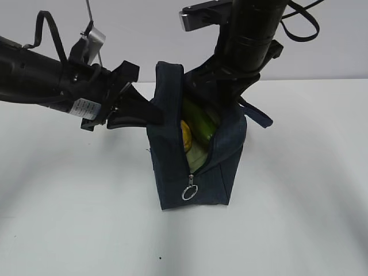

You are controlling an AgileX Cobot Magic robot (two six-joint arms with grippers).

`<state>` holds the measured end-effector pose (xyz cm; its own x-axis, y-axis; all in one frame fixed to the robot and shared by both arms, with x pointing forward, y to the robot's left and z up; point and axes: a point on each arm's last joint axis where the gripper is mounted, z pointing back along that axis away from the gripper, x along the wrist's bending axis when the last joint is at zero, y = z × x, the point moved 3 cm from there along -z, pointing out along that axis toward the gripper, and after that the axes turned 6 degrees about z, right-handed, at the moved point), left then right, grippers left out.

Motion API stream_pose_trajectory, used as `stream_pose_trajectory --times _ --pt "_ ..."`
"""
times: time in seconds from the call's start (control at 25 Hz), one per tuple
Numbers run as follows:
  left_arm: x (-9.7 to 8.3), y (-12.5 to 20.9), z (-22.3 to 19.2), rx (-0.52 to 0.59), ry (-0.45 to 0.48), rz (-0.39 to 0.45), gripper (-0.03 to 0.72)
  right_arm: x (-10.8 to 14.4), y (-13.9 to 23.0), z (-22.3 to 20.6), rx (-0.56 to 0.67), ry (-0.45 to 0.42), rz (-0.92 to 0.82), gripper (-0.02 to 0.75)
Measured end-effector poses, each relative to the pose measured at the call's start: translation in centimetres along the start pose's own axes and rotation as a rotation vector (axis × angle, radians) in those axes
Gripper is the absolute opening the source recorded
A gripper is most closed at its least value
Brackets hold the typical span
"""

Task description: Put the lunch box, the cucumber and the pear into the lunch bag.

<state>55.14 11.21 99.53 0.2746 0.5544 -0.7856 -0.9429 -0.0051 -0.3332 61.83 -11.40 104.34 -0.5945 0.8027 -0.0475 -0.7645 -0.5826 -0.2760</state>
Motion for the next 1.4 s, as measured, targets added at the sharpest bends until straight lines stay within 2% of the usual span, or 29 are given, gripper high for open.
stream_pose_trajectory --times 0.12,0.2,0.24,0.44,0.56,0.72,0.96,1.16,1.4 --pt "0.1 -0.1 0.0 -0.003 -0.003 0.000 -0.015 0.1 0.0 -0.1 0.003 -0.007 0.028 0.015" --pt "0.0 -0.1 0.0 -0.004 -0.001 0.001 -0.015 0.1 0.0 -0.1 0.003 -0.007 0.037 0.059" --pt "0.0 -0.1 0.0 -0.005 0.000 0.003 -0.015 0.1 0.0 -0.1 0.003 -0.007 0.042 0.091" --pt "0.0 -0.1 0.0 -0.008 0.002 0.005 -0.011 0.1 0.0 -0.1 0.002 -0.009 0.064 0.354" --pt "0.0 -0.1 0.0 -0.008 0.003 0.005 -0.003 0.1 0.0 -0.1 0.002 -0.010 0.066 0.419" --pt "0.0 -0.1 0.0 -0.007 0.003 0.005 0.003 0.2 0.1 0.7 -0.016 -0.014 0.063 0.435" --pt "0.0 -0.1 0.0 -0.006 0.005 0.005 0.008 0.6 0.5 4.7 -0.109 -0.018 0.058 0.437" --pt "-0.1 0.0 0.0 0.000 0.010 0.005 0.008 2.1 1.7 8.7 -0.205 -0.098 0.043 0.372" --pt "-0.1 0.0 0.0 0.003 0.013 0.005 0.008 3.7 6.1 11.8 -0.240 -0.151 0.046 0.328"
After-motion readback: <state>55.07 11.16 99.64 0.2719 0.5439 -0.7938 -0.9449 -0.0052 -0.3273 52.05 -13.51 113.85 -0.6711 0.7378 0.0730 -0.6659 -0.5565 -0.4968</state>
